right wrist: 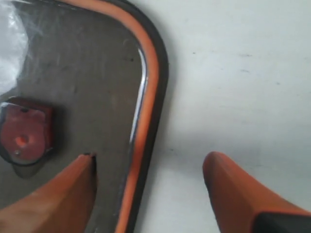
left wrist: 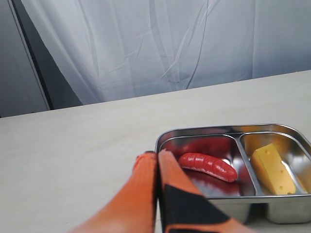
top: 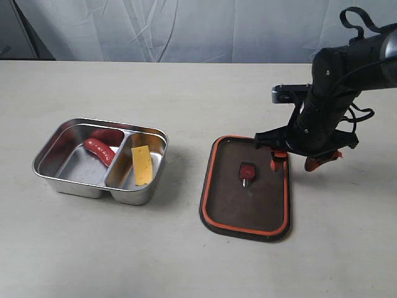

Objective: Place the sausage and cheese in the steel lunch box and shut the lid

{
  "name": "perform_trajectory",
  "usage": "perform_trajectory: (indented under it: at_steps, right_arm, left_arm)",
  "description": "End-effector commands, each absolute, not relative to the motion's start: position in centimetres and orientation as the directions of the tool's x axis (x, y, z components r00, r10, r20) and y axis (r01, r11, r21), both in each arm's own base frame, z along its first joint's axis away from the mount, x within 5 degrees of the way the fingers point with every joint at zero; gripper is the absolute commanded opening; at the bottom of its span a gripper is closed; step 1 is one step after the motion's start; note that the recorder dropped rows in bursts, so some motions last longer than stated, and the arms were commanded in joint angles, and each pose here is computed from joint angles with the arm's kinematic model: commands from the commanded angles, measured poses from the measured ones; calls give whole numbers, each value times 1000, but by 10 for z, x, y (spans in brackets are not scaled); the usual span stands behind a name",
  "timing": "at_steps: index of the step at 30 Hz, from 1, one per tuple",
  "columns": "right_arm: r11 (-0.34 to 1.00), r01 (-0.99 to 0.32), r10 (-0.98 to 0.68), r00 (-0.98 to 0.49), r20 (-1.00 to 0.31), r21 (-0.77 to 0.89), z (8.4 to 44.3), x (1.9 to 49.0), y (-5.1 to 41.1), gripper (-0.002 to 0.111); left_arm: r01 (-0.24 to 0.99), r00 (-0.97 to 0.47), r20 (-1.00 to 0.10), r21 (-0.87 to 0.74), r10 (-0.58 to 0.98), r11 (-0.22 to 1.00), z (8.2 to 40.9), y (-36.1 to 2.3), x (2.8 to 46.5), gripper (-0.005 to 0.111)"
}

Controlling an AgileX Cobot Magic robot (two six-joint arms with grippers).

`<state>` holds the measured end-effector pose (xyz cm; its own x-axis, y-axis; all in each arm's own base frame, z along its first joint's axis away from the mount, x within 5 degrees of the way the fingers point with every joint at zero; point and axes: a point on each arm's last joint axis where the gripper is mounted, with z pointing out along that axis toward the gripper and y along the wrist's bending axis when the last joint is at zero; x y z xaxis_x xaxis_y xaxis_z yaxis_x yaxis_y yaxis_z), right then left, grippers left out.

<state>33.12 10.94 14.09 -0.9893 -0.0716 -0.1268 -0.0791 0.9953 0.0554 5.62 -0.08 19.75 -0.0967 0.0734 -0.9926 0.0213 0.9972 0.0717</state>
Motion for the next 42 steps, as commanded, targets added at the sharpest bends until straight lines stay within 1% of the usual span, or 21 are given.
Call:
perform_trajectory:
  at_steps: [1, 8, 10, 12, 13, 16, 19, 20, 28, 33, 34, 37, 38, 39, 40, 41, 42]
  right_arm:
    - [992, -79, -65, -988, -137, 97, 136, 333, 113, 62]
    - [993, -74, -65, -993, -102, 89, 120, 334, 113, 62]
    - [994, -72, -66, -995, -74, 83, 113, 333, 113, 59]
    - [994, -71, -67, -996, -52, 78, 109, 332, 112, 52]
    - [995, -71, -68, -997, -45, 77, 108, 331, 112, 47]
    - [995, -64, -60, -997, -48, 78, 108, 332, 112, 27]
    - [996, -45, -41, -998, -54, 80, 108, 332, 113, 2]
    - [996, -43, -38, -998, -53, 82, 108, 332, 113, 0]
    - [995, -44, -38, -997, -67, 86, 113, 333, 113, -1]
    - [992, -55, -34, -983, -182, 116, 154, 332, 113, -1]
    - [991, -56, -33, -981, -191, 119, 157, 332, 112, -1]
    - [989, -62, -30, -972, -233, 132, 175, 329, 112, -1]
    - [988, -74, -38, -967, -250, 135, 181, 328, 112, -1]
    - [987, -86, -47, -963, -265, 137, 186, 327, 112, -1]
    - [985, -101, -58, -957, -284, 137, 192, 326, 111, -1]
    - [984, -114, -69, -952, -297, 136, 197, 325, 111, -1]
    - [983, -126, -78, -947, -312, 136, 202, 324, 111, -1]
  left_arm:
    - [27, -90, -994, 67, 69, 997, 197, -1, 56, 0]
    - [27, -90, -994, 67, 69, 997, 197, -1, 56, 0]
    - [27, -90, -994, 67, 69, 997, 197, -1, 56, 0]
    - [27, -90, -994, 67, 69, 997, 197, -1, 56, 0]
    - [27, -90, -994, 67, 69, 997, 197, -1, 56, 0]
    - [27, -90, -994, 67, 69, 997, 197, -1, 56, 0]
    - [27, -90, -994, 67, 69, 997, 197, -1, 56, 0]
    - [27, -90, -994, 67, 69, 997, 197, -1, 56, 0]
    - [27, -90, -994, 67, 69, 997, 197, -1, 56, 0]
    - [27, -90, -994, 67, 69, 997, 197, -1, 56, 0]
    - [27, -90, -994, 67, 69, 997, 197, -1, 56, 0]
    - [18, -79, -985, 150, 151, 988, 198, 0, 56, 0]
    - [18, -49, -990, 131, 132, 991, 201, 0, 56, 0]
    - [24, -4, -1000, -3, -3, 1000, 205, -1, 56, 0]
    - [37, 82, -980, -177, -179, 984, 213, -1, 56, 0]
    - [55, 140, -924, -350, -354, 935, 219, 1, 55, 0]
    - [84, 191, -801, -562, -567, 823, 224, 4, 54, 0]
